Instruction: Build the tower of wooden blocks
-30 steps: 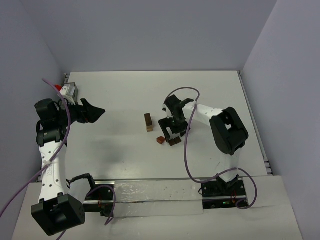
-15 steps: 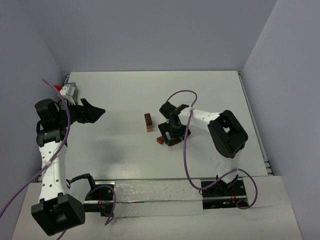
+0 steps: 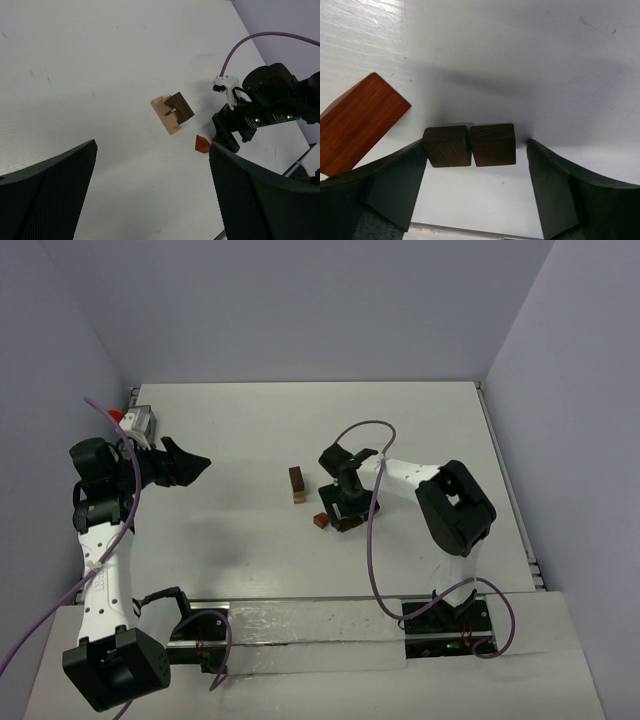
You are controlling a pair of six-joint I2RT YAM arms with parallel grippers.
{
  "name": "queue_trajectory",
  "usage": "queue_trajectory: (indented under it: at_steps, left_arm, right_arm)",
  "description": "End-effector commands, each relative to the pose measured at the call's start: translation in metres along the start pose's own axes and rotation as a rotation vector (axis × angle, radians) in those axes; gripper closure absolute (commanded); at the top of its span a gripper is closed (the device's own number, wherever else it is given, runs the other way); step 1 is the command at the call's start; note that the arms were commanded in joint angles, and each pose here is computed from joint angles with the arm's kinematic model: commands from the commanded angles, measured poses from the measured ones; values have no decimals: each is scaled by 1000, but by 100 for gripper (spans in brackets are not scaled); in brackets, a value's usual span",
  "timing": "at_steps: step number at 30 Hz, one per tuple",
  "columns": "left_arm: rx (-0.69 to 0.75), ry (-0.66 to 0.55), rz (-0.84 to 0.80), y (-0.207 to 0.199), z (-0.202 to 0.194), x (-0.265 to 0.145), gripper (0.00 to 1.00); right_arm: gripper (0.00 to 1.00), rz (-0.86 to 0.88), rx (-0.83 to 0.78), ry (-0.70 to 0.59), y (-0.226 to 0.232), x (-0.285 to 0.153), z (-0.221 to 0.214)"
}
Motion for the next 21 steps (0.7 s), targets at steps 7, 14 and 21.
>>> queue_trajectory:
  at_steps: [7, 14, 21]
  left_arm:
    - [54, -30, -27, -4, 8, -2, 1]
    - [60, -25, -31, -5, 8, -2, 1]
    - [83, 22, -60, -7, 5, -3, 1]
  right_arm:
    - [27, 30, -45, -33, 2, -5, -2]
    - [45, 97, -125, -16, 6, -8, -6]
    - [57, 174, -340, -66, 6, -31, 2]
Point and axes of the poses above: each gripper's point midway between its finger pads, its own x axis out along the fingers, its own y axis along the line the jaws close on, z = x × y, the point moved 6 cm from there along -x, back along the fingers, and after that the axes turned 9 degrees about -x, right-handed, at the moved point
